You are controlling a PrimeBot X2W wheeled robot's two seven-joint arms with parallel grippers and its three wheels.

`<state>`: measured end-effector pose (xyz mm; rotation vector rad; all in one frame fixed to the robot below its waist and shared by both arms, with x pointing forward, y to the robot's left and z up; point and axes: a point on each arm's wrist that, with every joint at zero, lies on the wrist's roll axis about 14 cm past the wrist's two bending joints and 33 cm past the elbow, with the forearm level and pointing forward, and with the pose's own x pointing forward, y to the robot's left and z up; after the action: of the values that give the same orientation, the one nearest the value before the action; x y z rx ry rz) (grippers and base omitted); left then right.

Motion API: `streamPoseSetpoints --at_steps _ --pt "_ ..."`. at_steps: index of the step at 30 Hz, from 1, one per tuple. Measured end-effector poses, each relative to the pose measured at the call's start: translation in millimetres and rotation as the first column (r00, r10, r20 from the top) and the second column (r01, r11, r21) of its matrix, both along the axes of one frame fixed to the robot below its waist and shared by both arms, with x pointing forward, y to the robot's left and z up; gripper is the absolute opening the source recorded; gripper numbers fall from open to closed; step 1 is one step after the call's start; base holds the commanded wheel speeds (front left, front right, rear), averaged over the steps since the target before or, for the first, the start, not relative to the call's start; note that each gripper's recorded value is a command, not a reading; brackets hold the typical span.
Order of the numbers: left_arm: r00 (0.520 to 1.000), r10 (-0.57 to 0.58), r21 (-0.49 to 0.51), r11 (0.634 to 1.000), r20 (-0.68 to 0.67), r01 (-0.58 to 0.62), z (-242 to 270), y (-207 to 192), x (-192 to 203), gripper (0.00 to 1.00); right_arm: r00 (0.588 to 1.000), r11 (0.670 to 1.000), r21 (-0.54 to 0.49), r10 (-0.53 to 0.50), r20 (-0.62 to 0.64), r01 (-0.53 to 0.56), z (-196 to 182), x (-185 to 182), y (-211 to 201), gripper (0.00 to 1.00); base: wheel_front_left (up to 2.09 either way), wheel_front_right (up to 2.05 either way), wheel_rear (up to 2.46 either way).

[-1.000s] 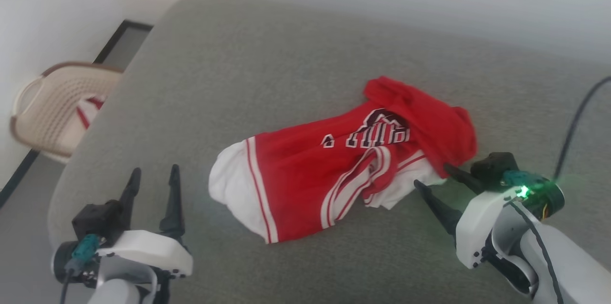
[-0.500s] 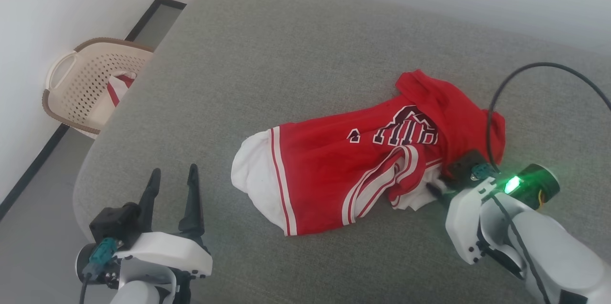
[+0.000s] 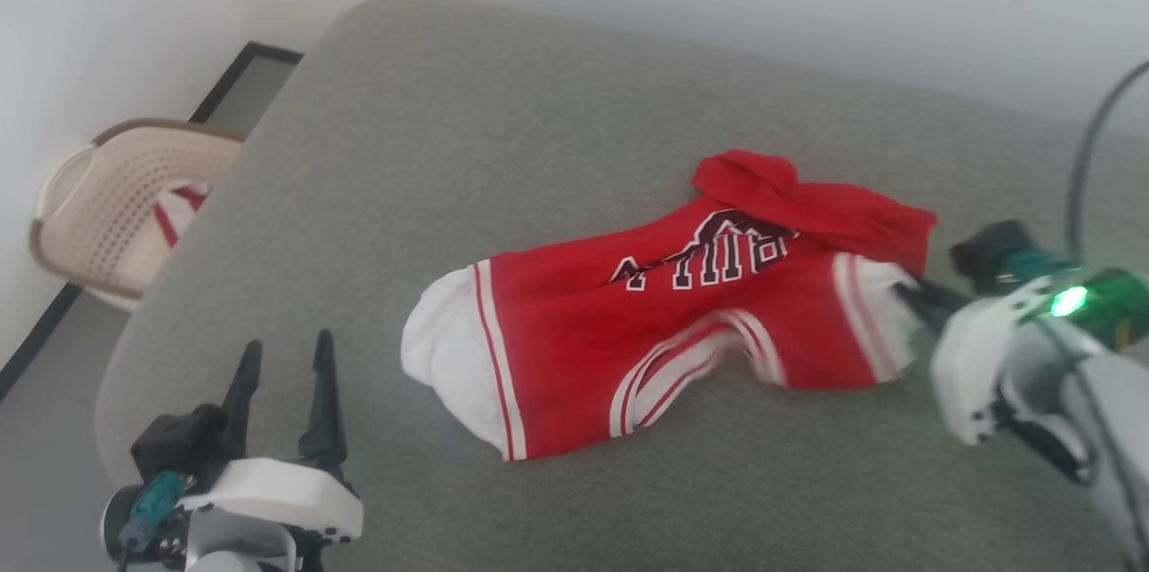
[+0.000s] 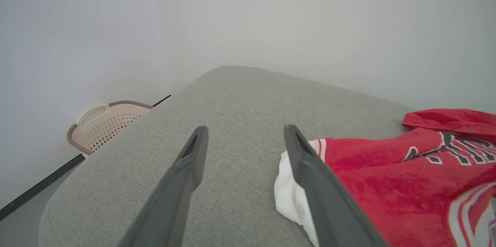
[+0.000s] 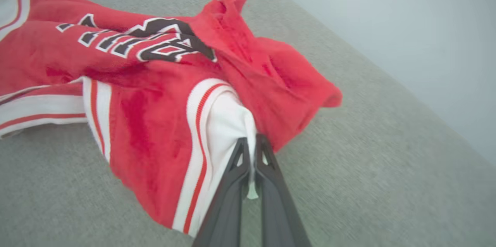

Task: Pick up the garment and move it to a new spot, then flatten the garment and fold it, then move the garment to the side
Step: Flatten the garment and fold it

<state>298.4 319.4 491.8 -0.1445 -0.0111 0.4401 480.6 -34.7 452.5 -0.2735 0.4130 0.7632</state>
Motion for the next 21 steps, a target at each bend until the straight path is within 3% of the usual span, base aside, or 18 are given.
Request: streamPoseSetpoints --at_steps 5,10,21 --pt "1.0 -0.029 0.004 1.0 0.006 0.029 1 -5 5 1.0 0.992 0.992 -0.023 -0.121 0.028 0.121 15 8 -54 0.0 0.0 0.0 0.0" --pt "0.998 -0.063 0.016 0.998 0.022 0.063 6 -8 13 1.0 0.962 0.961 -0.054 -0.27 0.033 0.272 21 4 -119 0.0 0.0 0.0 0.0" --pt "0.992 -0.123 0.017 0.992 0.01 0.123 4 -21 29 1.0 0.855 0.865 -0.138 -0.499 -0.139 0.482 -38 -37 -201 0.0 0.0 0.0 0.0"
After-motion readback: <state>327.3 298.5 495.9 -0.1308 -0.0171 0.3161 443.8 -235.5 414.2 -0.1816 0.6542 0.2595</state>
